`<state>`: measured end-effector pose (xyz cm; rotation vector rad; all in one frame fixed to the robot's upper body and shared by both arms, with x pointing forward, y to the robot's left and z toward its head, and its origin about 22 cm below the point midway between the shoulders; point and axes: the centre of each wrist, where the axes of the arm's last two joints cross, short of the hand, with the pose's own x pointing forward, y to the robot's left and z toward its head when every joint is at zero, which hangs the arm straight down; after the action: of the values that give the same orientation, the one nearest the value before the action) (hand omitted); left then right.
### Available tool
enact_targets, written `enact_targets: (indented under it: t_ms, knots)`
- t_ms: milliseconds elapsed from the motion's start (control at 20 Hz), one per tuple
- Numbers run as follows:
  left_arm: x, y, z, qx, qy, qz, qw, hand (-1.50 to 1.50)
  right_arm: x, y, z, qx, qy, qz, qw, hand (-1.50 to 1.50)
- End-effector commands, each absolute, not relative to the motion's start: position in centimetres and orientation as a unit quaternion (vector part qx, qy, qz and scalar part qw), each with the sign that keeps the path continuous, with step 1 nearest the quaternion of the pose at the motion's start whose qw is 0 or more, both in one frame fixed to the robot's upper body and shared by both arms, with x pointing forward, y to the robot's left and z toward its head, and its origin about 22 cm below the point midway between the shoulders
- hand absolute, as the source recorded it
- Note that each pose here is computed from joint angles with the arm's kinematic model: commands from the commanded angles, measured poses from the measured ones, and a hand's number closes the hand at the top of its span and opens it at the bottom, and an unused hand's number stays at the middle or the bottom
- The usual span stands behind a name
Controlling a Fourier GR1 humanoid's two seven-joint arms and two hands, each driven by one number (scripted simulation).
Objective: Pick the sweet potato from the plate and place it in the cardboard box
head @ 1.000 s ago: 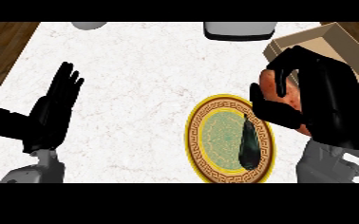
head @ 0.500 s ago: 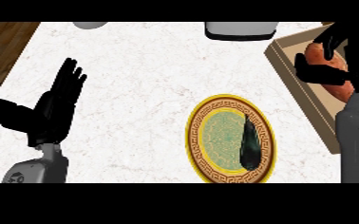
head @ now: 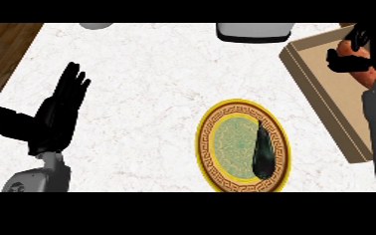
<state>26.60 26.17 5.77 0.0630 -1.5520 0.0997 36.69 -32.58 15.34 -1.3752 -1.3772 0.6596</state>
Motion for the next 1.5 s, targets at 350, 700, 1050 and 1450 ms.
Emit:
enact_targets:
  t_ms: [350,700,1050,1450]
  knots:
    - [26.8,24.3,7.0,0.017,-0.700,0.040,0.713,0.00,38.6,-37.9,8.8,-0.536,-0.380,0.412,0.632,-1.50]
    - [27.2,24.5,5.0,0.013,-0.701,0.041,0.712,0.00,39.3,-40.3,10.4,-0.543,-0.547,0.304,0.559,-1.50]
    - [27.9,25.7,6.4,0.025,-0.703,0.042,0.709,0.00,40.0,-39.7,11.5,-0.477,-0.689,0.146,0.525,-1.50]
    - [26.8,25.5,5.5,0.033,-0.698,0.049,0.714,0.00,39.1,-43.3,13.8,-0.315,-0.752,-0.039,0.577,-1.50]
